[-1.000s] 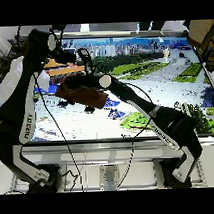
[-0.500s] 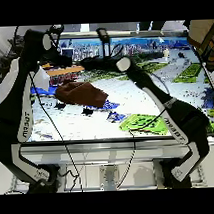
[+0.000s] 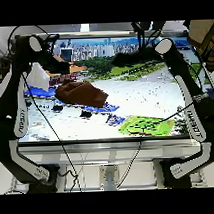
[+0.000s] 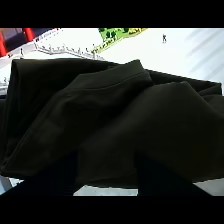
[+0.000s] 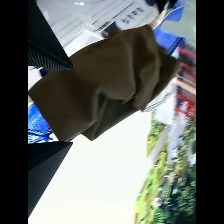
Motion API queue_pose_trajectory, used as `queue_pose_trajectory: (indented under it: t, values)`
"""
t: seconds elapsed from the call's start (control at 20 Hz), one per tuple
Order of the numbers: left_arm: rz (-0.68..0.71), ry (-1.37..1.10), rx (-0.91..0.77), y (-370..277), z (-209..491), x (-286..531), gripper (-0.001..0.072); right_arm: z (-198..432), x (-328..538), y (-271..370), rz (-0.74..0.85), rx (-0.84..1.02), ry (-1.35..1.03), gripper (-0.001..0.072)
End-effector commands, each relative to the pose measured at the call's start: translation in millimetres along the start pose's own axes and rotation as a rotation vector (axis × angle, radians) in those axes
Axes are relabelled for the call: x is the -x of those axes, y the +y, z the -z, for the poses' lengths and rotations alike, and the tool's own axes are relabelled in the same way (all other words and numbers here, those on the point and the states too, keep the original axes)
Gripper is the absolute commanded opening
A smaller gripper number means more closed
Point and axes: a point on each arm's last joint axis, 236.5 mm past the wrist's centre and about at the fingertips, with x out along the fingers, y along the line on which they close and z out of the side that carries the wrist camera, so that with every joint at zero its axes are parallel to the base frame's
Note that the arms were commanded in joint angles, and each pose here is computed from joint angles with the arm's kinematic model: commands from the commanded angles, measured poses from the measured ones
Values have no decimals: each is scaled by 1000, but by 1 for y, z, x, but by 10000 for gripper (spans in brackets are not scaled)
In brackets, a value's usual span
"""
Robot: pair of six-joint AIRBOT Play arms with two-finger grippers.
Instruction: Fold the shirts.
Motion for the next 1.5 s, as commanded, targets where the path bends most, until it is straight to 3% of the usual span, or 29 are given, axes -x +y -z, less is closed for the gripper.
queue_pose_trajectory:
  t: [0.0,0.15,0.45,0.7,1.05,1.3,1.45]
  values:
    - [49,65,26,3,13,-31,425,75,1,-33,73,-124,263,512]
    - [106,109,27,-4,20,-57,425,108,-24,-19,-6,-202,324,512]
    - [145,172,47,-7,33,-85,425,124,-94,19,-144,-437,173,528]
    - [148,173,48,-8,34,-86,425,163,-144,20,-27,-547,93,529]
    - [148,161,50,-7,31,-88,413,133,-162,10,44,-685,-165,528]
    - [148,165,52,-7,32,-90,414,168,-188,2,57,-789,-75,527]
    - [150,166,54,-7,32,-94,413,172,-195,9,51,-803,-75,442]
